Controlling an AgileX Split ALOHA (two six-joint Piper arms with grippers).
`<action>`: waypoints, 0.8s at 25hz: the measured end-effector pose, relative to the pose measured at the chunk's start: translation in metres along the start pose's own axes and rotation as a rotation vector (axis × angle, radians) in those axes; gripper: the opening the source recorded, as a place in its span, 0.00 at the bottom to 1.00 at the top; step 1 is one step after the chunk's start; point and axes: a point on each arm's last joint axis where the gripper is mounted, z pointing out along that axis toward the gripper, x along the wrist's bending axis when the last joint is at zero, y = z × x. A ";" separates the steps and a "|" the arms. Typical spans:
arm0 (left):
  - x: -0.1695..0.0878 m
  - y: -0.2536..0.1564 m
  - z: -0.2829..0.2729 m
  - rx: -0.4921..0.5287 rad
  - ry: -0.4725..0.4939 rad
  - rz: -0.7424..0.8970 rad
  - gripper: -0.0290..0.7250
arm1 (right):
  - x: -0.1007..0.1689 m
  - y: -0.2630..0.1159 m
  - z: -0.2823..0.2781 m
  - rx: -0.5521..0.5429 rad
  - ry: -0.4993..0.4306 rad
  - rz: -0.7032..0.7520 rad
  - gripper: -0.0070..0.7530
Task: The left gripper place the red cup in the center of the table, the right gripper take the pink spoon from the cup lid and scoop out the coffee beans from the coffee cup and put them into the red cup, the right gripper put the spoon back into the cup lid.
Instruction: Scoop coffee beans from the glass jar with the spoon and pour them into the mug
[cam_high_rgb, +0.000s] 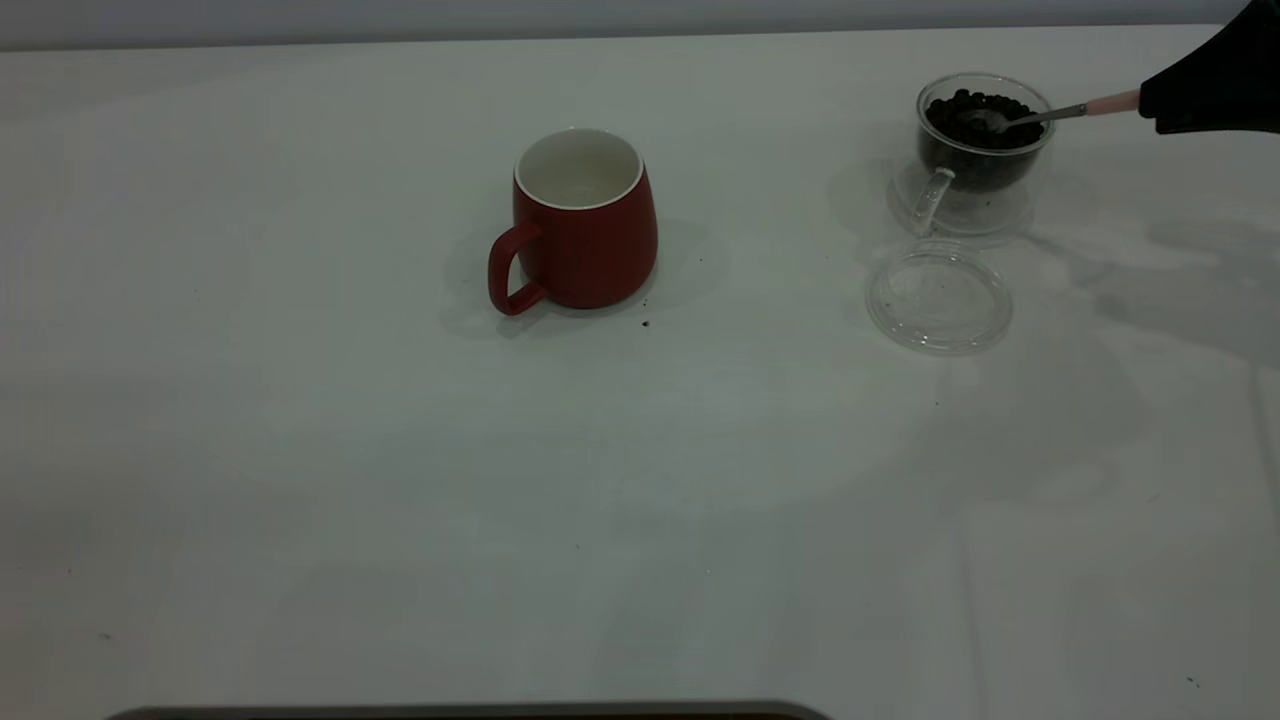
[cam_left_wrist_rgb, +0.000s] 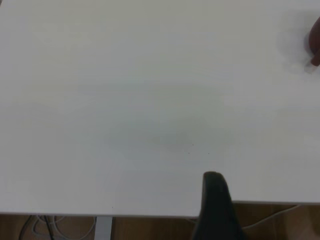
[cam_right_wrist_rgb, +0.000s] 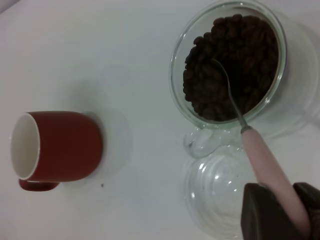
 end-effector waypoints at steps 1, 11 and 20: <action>0.000 0.000 0.000 0.000 0.000 0.000 0.79 | -0.001 -0.001 0.001 0.003 0.007 0.012 0.16; 0.000 0.000 0.000 0.000 0.000 0.000 0.79 | -0.001 -0.001 0.002 -0.015 0.070 0.118 0.16; 0.000 0.000 0.000 0.000 0.000 -0.001 0.79 | -0.008 -0.003 0.000 -0.004 0.102 0.225 0.16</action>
